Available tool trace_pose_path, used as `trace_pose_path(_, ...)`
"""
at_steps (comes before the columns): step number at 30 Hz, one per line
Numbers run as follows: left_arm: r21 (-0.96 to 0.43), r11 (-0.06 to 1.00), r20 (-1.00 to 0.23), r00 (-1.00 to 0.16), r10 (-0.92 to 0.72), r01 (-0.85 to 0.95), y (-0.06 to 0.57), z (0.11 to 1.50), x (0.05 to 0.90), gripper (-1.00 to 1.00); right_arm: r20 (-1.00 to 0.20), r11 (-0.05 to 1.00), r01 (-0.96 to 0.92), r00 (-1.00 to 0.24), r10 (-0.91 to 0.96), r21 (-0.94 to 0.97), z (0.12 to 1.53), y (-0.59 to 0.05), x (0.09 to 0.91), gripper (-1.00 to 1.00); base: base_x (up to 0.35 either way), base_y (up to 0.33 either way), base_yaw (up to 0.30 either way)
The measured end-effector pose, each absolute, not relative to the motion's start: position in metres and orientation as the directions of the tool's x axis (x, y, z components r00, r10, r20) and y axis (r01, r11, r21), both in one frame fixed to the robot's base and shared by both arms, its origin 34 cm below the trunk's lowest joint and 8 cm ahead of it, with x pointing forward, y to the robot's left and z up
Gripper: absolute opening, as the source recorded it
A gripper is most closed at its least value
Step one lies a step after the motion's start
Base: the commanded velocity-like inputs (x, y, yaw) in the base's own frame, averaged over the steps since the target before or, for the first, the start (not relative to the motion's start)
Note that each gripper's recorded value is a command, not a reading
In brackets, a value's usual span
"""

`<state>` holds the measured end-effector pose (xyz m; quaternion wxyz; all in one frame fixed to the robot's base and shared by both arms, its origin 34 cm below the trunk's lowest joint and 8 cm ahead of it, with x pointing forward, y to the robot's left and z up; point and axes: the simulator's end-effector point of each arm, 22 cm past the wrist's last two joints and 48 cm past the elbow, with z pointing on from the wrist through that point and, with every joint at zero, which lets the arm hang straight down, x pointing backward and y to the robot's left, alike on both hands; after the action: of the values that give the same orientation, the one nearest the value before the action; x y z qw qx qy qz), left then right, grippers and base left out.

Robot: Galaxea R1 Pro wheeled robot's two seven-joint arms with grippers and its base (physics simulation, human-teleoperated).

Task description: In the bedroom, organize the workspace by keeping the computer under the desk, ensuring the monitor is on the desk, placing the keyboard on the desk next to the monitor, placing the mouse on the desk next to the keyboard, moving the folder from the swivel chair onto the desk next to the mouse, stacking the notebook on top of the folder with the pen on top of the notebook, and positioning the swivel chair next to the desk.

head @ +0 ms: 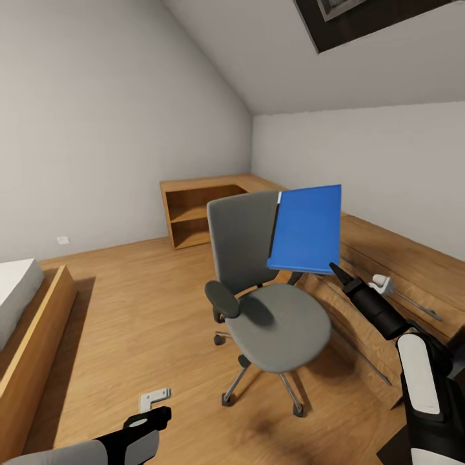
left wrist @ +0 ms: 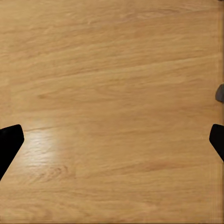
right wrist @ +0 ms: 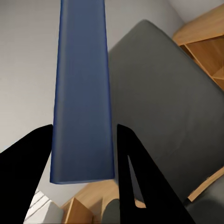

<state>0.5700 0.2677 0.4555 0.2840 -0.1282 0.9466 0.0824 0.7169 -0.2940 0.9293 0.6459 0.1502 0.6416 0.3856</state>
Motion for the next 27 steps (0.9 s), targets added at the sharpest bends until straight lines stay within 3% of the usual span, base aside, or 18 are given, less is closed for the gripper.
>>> trace_pose_path(5, 0.081, 0.953, -0.561, -0.804, -0.197, -0.291, 0.267, 0.466, 0.572, 1.0, -0.712, 0.657, -0.304, -0.12, 0.692, 0.69, 0.938, -0.294, 0.718, -1.0, 0.0, 0.0, -0.069)
trace_pose_path(17, 0.078, 0.952, -0.567, -0.798, -0.202, -0.296, 0.268, 0.492, 0.576, 1.0, -0.714, 0.659, -0.308, -0.115, 0.69, 0.686, 0.965, -0.294, 0.719, -1.0, 0.0, 0.0, -0.23)
trace_pose_path(27, 0.064, 0.944, -0.562, -0.794, -0.232, -0.322, 0.268, 0.51, 0.577, 1.0, -0.715, 0.662, -0.306, -0.106, 0.691, 0.684, 0.986, -0.298, 0.72, -1.0, -0.269, 0.0, -0.254)
